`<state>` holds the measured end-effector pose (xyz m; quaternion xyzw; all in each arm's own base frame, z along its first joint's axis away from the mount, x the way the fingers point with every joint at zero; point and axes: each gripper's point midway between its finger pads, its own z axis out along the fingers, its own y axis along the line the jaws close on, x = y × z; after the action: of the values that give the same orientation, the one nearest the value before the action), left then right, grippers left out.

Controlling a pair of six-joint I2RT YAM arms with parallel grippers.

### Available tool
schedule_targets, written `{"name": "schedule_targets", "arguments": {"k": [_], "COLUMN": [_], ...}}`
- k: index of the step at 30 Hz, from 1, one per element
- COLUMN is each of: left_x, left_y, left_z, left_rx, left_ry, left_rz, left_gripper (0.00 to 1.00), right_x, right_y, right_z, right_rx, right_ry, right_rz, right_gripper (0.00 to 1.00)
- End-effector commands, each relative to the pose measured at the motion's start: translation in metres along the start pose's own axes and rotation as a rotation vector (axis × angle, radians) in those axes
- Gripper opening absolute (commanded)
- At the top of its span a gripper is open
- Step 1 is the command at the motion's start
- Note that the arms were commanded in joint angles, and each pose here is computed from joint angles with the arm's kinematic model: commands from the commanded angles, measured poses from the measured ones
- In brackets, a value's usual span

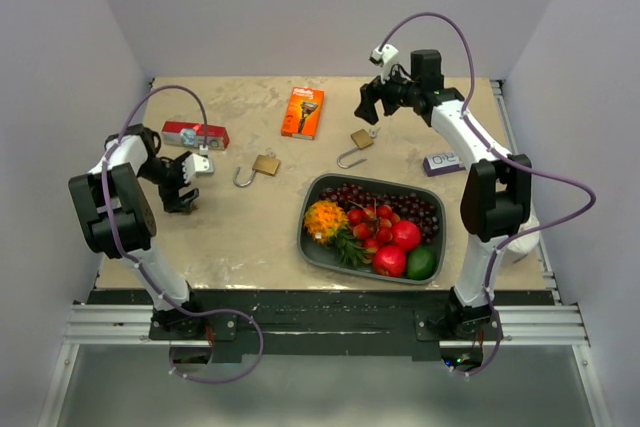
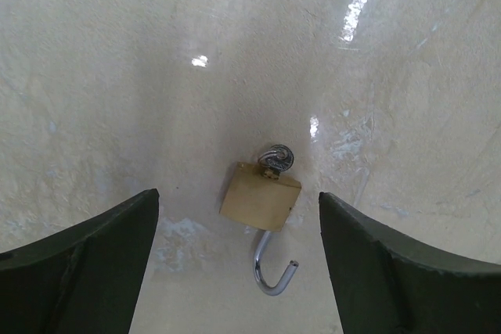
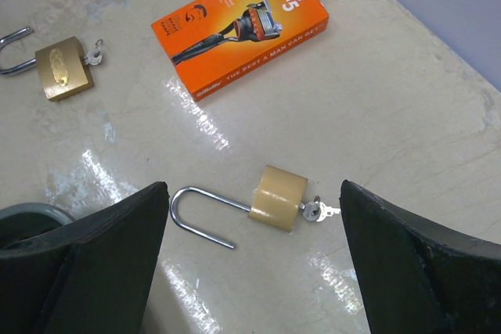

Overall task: Lock with the key
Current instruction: Pick up the lock from the center of the board.

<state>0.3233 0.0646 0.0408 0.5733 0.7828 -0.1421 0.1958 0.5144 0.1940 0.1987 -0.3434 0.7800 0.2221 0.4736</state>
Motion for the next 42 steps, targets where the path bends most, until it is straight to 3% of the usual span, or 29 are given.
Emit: {"name": "schedule_targets", "arguments": {"k": [1, 13, 20, 23, 24, 27, 33, 37, 42], "left_x": [0.007, 0.015, 0.025, 0.026, 0.026, 0.014, -0.047, -0.093, -0.161], "left_y": [0.006, 0.008, -0.013, -0.021, -0.023, -0.022, -0.013, -0.016, -0.03], "left_z": [0.002, 0.02, 0.032, 0.035, 0.035, 0.029, 0.019, 0.012, -0.005], "left_rx": [-0.024, -0.014, 0.04, 0.055, 0.059, 0.046, 0.029, 0.052, 0.135], "left_ry": [0.009, -0.006, 0.014, 0.01, 0.011, -0.017, -0.112, -0.198, -0.36], "left_rz": [0.08, 0.11, 0.139, 0.128, 0.128, 0.127, 0.079, 0.053, -0.022], "left_gripper": [0.86, 0.8, 0.76, 0.62, 0.51, 0.33, 0.03, 0.0, 0.0], "right_x": [-0.031, -0.035, -0.035, -0.036, -0.037, -0.037, -0.046, -0.05, -0.07], "right_y": [0.001, 0.0, -0.001, 0.001, 0.001, 0.007, 0.027, 0.057, 0.112], "right_z": [-0.017, -0.016, -0.017, -0.018, -0.018, -0.02, -0.022, -0.024, -0.046], "right_rx": [0.014, 0.018, 0.026, 0.023, 0.022, -0.001, -0.044, -0.128, -0.248], "right_ry": [-0.058, -0.061, -0.056, -0.061, -0.064, -0.075, -0.109, -0.14, -0.296], "right_rz": [-0.046, -0.025, -0.02, -0.023, -0.025, -0.041, -0.114, -0.208, -0.438], "right_gripper": [0.93, 0.93, 0.93, 0.93, 0.93, 0.92, 0.91, 0.9, 0.87]}}
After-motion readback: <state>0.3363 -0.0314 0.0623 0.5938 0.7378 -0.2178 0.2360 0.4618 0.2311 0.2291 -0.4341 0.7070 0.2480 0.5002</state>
